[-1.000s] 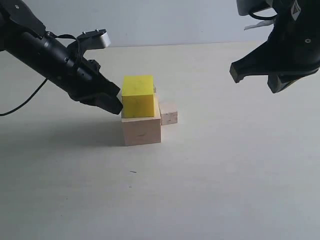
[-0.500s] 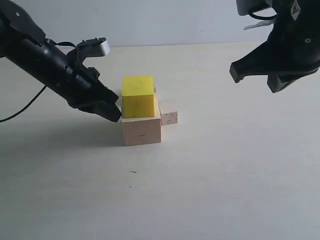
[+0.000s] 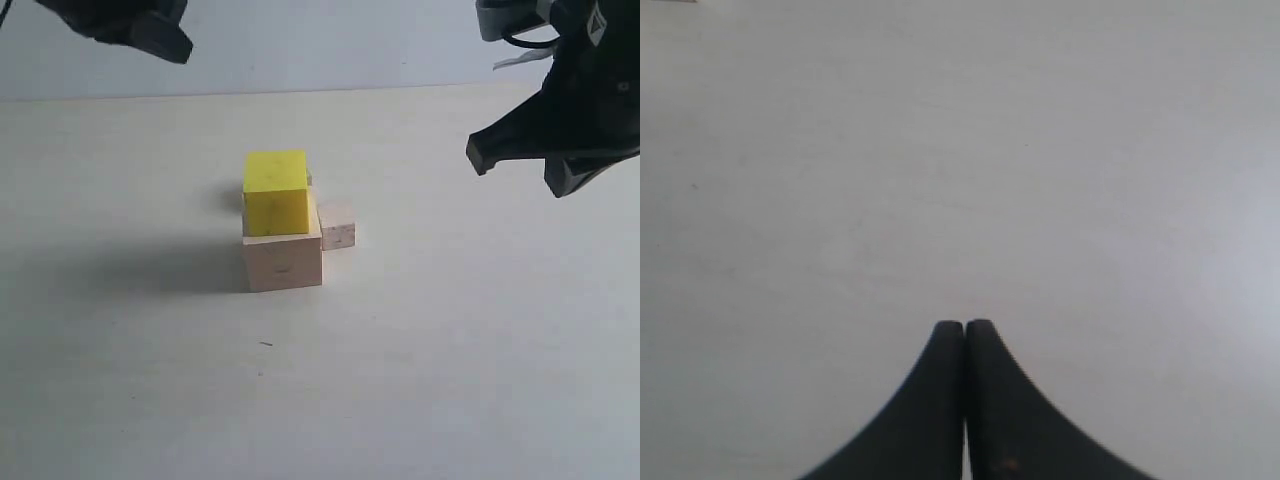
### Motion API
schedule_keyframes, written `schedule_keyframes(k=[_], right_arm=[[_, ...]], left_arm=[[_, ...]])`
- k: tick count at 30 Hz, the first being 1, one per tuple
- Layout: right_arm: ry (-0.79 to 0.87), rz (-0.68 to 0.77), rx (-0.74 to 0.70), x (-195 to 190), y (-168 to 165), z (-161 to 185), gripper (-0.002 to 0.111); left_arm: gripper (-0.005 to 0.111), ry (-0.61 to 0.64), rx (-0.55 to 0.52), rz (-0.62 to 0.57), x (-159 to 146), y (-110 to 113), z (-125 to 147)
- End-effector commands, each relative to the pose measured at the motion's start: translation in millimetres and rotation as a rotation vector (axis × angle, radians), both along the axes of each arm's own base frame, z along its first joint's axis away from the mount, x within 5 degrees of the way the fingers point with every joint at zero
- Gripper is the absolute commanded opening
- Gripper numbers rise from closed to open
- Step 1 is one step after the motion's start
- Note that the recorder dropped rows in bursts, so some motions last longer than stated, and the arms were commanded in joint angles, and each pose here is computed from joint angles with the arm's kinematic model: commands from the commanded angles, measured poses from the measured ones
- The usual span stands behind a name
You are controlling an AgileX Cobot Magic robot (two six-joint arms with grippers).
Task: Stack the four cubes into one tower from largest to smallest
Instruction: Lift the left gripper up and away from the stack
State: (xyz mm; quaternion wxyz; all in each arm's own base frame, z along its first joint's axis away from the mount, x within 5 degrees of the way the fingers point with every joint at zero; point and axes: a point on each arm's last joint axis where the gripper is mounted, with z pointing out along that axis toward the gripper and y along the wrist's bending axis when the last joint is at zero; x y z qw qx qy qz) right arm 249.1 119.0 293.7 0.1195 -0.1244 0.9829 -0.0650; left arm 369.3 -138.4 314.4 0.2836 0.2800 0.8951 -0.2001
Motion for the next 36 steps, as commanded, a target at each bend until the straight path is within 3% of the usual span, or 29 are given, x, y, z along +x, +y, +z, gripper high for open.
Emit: schedule_keyframes(k=[1,6,11,15,24,27,32,36], right_arm=[[0.039,-0.009,0.050,-4.7,1.9,-0.5,0.000],[0.105,0.020,0.245,-11.0,20.5,-0.7,0.000],[0.087,0.047,0.229,-12.3,17.9,-0.1,0.000],[0.078,0.059,0.188,-20.4,9.5,-5.1,0.000],[0.073,0.097,0.240,-42.9,2.0,-15.3,0.000],[0.078,0.122,0.279,-46.8,4.1,-11.9,0.000],[0.076,0.156,0.337,-51.1,7.6,-6.7,0.000],[0.075,0.168,0.352,-52.0,8.6,-5.6,0.000]], left_arm=[[0.000,0.045,0.028,0.018,27.2,-6.1,7.8],[0.000,-0.011,0.087,-0.037,53.4,-42.6,3.4],[0.000,-0.039,0.201,-0.024,60.4,-67.3,-6.1],[0.000,-0.023,0.254,0.020,68.5,-71.2,-14.7],[0.001,0.009,0.204,0.062,78.2,-78.9,-17.9],[0.013,0.011,0.205,0.060,80.3,-80.0,-18.9],[0.043,0.032,0.210,0.066,81.9,-80.7,-25.8],[0.054,0.078,0.195,0.116,84.5,-82.0,-35.6]])
